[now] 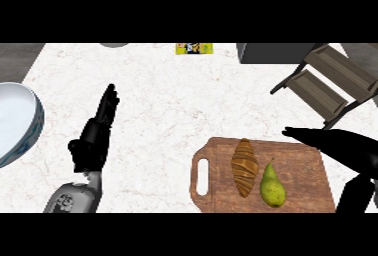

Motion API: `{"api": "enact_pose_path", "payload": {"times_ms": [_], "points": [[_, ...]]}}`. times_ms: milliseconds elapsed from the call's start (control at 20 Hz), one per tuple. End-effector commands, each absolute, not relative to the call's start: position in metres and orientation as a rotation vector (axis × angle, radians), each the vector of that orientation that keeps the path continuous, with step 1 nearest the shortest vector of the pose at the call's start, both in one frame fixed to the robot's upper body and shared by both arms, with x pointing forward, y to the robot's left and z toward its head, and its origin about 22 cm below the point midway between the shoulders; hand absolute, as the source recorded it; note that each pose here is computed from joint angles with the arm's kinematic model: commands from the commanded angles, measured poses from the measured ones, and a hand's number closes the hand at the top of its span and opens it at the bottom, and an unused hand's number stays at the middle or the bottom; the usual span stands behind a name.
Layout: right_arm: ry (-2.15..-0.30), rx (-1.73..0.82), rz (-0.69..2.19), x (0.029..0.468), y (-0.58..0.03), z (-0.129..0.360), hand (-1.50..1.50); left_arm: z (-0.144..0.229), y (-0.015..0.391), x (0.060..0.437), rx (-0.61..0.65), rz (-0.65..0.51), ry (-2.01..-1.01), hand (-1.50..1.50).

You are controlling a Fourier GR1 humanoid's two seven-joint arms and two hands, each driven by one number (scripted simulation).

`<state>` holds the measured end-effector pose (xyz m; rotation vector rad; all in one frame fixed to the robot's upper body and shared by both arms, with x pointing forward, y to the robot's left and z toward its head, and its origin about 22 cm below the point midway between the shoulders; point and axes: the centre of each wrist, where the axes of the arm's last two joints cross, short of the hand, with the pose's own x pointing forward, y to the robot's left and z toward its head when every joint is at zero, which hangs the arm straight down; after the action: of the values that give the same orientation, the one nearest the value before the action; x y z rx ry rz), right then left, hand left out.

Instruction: Pick the pear from the cutting board and place it in the tiered basket

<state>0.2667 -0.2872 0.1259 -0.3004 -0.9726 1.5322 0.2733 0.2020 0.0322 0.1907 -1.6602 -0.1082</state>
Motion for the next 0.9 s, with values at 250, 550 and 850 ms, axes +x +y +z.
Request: {"api": "enact_pose_path", "payload": {"times_ms": [250, 550, 850], "points": [[-0.992, -0.232, 1.522, 0.256, -0.272, 0.103, -1.5, 0.036, 0.206, 0.281, 0.198, -0.111, -1.677, 0.0], [-0.987, -0.211, 1.521, 0.281, -0.277, 0.082, -1.5, 0.037, 0.196, 0.272, 0.186, -0.105, -1.663, 0.0], [-0.965, -0.172, 1.512, 0.258, -0.278, 0.077, -1.5, 0.032, 0.196, 0.265, 0.192, -0.104, -1.667, 0.0]]}}
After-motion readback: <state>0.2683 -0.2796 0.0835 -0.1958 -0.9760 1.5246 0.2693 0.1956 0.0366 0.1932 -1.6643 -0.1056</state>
